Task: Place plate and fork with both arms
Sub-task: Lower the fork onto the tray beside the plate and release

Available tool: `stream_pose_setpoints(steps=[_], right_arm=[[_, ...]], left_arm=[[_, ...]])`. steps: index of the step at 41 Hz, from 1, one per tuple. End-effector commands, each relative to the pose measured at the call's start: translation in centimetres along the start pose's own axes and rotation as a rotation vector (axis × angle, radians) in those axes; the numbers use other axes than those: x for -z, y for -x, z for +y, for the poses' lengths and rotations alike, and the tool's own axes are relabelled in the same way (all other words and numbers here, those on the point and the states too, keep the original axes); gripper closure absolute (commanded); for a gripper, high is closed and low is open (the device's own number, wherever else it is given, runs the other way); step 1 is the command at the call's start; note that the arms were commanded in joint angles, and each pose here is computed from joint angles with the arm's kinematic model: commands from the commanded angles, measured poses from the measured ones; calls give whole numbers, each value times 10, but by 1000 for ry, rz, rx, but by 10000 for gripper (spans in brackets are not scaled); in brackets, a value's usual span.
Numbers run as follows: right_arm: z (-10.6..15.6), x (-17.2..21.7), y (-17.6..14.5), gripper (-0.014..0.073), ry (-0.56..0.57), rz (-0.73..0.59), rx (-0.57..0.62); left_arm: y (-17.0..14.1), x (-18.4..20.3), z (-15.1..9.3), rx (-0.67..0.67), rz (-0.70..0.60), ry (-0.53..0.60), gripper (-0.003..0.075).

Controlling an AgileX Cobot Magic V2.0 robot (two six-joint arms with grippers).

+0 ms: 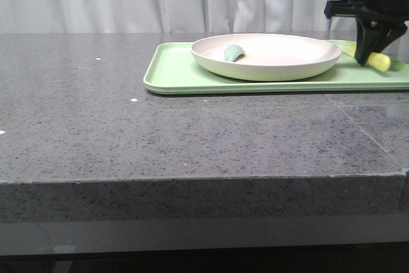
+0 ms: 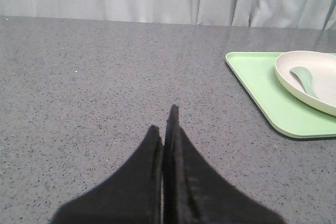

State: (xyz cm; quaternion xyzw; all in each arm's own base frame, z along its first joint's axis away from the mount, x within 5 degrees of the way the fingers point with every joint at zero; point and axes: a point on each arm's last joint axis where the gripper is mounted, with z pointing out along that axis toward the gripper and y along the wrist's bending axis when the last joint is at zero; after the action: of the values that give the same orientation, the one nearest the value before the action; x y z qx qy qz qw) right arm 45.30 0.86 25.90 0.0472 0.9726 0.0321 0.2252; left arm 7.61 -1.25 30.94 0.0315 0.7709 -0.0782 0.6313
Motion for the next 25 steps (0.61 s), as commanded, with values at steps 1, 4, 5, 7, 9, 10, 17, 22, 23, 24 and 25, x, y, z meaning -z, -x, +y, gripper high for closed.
stream_pose_setpoints(steps=[1, 4, 5, 7, 9, 10, 17, 22, 23, 24, 25], right_arm=[[-3, 34, 12, 620, -20, -109, 26], [-3, 34, 12, 599, -21, -109, 27], [-3, 34, 12, 577, -21, -109, 27], [-3, 34, 12, 530, -21, -109, 27], [-3, 34, 12, 463, -18, -108, 25], [-3, 34, 12, 423, -17, -108, 25], [-2, 43, 13, 263, -8, -127, 21], [-1, 65, 15, 255, 0, -178, 20], [0, 70, 15, 255, 2, -187, 20], [0, 76, 15, 255, 3, -200, 21], [0, 81, 15, 256, 5, -210, 20]], left_arm=[[15, 2, -1, 2, -94, -8, 739], [15, 2, -1, 2, -94, -8, 739], [15, 2, -1, 2, -94, -8, 739], [15, 2, -1, 2, -94, -8, 739], [15, 2, -1, 2, -94, -8, 739], [15, 2, -1, 2, -94, -8, 739], [15, 2, -1, 2, -94, -8, 739], [15, 2, -1, 2, -94, -8, 739], [15, 2, -1, 2, -94, -8, 739], [15, 2, -1, 2, -94, -8, 739], [15, 2, -1, 2, -94, -8, 739]])
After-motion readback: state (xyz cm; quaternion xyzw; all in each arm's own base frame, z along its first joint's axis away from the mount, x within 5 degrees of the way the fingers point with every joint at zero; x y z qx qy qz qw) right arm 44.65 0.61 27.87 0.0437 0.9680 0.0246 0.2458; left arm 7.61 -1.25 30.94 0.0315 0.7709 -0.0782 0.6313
